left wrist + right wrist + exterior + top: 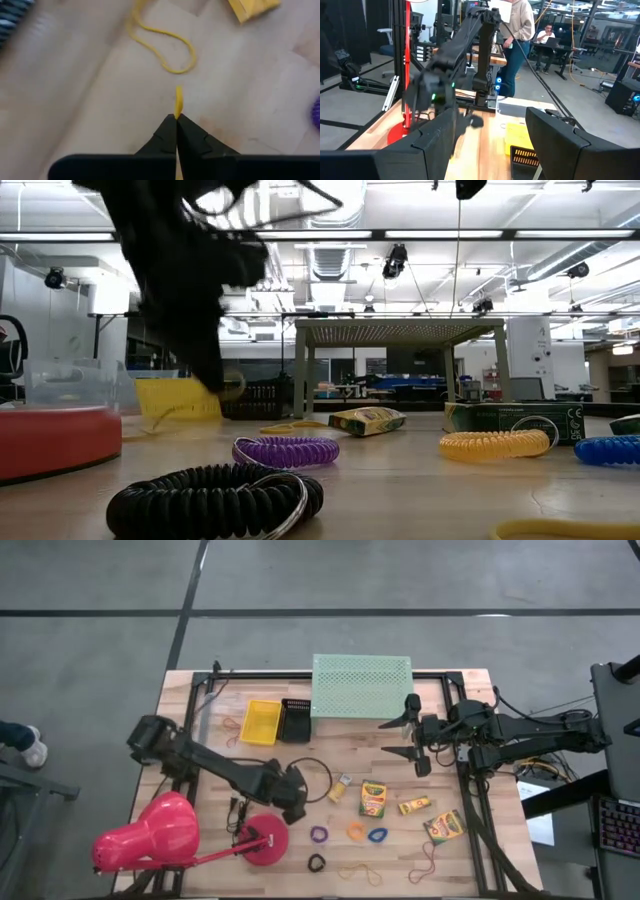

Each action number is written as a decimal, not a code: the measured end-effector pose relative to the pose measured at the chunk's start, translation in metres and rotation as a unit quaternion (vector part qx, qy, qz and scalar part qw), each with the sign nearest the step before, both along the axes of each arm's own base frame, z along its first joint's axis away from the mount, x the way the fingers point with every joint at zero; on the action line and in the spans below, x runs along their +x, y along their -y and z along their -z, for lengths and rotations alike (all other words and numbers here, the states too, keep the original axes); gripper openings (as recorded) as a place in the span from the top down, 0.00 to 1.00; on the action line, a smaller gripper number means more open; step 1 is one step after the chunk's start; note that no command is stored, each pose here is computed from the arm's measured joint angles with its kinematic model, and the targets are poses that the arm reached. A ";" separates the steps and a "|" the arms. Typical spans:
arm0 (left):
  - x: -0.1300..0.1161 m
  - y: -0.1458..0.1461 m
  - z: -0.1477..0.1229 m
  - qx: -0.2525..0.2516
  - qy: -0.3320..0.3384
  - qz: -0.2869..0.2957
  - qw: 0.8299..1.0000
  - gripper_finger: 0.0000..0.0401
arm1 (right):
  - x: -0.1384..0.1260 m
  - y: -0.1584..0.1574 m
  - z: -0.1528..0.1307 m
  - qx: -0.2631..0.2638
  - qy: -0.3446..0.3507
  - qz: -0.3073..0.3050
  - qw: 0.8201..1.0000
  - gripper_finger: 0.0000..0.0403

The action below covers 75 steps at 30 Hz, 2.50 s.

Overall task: Pick & Place Office Desk Supplies
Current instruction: Put the yellow rubber band into the transparent bin

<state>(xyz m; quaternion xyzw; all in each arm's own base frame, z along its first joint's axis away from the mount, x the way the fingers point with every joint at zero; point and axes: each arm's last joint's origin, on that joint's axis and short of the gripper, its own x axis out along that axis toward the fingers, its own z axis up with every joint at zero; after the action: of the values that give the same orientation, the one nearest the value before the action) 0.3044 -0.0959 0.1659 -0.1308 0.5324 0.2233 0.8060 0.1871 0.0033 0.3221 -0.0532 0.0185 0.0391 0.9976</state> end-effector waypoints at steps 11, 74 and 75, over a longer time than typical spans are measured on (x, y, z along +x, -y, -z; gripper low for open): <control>-0.035 -0.018 -0.079 0.045 0.115 -0.038 0.992 1.00 | 0.000 0.000 0.000 0.000 0.000 0.000 1.000 0.41; -0.165 -0.163 -0.053 0.001 -0.037 -0.489 0.872 0.98 | 0.000 0.000 0.000 0.000 0.000 0.000 1.000 0.41; -0.166 -0.163 -0.048 -0.003 -0.037 -0.488 0.872 0.98 | 0.000 0.000 0.000 0.000 0.000 0.000 1.000 0.41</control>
<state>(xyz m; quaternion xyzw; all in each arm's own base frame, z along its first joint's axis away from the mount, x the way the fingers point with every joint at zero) 0.1387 0.0674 0.2142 -0.3686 0.4307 0.5914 0.5735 0.1872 0.0033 0.3221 -0.0532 0.0184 0.0390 0.9977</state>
